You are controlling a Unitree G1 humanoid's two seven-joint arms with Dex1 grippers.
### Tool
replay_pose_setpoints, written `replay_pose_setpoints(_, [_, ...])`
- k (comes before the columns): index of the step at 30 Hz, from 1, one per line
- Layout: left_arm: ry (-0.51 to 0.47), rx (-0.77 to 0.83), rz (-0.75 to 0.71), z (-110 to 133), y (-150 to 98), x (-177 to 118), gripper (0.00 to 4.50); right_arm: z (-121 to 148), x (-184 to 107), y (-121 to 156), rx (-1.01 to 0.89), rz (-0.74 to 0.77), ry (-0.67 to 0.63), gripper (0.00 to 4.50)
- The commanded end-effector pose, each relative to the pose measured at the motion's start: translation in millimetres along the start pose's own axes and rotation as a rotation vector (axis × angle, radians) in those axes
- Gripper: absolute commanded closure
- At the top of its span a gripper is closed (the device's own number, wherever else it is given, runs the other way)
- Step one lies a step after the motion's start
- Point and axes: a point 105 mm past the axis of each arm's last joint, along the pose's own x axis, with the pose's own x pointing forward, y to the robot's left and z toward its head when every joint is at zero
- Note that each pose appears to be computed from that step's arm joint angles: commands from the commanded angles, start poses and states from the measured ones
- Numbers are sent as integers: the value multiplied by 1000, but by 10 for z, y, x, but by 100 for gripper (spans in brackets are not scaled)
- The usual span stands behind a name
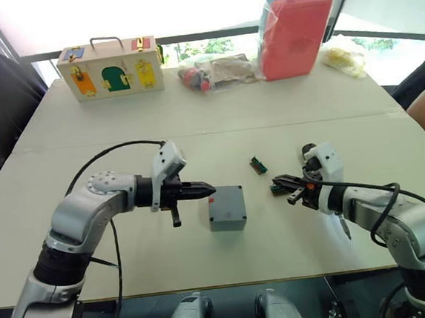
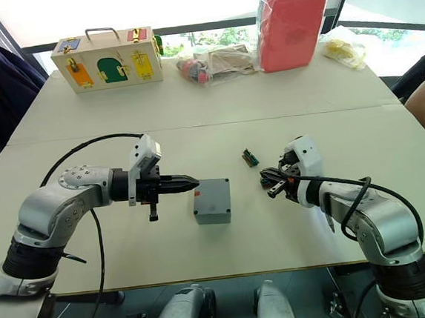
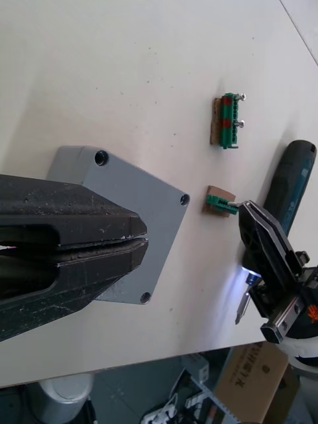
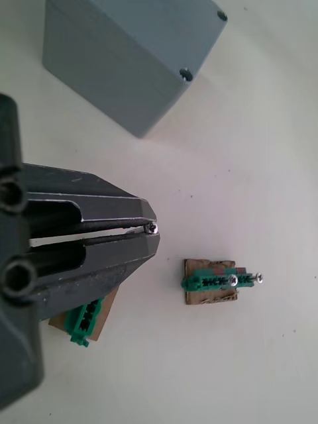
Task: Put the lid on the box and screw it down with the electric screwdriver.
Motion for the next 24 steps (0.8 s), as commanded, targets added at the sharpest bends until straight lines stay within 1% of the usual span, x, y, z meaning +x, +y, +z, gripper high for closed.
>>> replay_pose_setpoints(1, [2,22,21,20,22,-102,450,347,-21,220,-59,92,-127,444])
replay_pose_setpoints(5, [35,4,22,-52,4,-193,450,453,44,441,-74,192,-161,444])
replay_pose_setpoints(9, [42,1,32,-81,-6,-210,450,394,108,521,-86,226,-138,444])
replay_pose_setpoints(16, [34,1,42,-65,-32,-208,450,227,187,524,-101,235,-85,444])
replay_pose_setpoints(24, [31,1,56,-49,-21,-214,450,163,233,459,-98,215,-74,444])
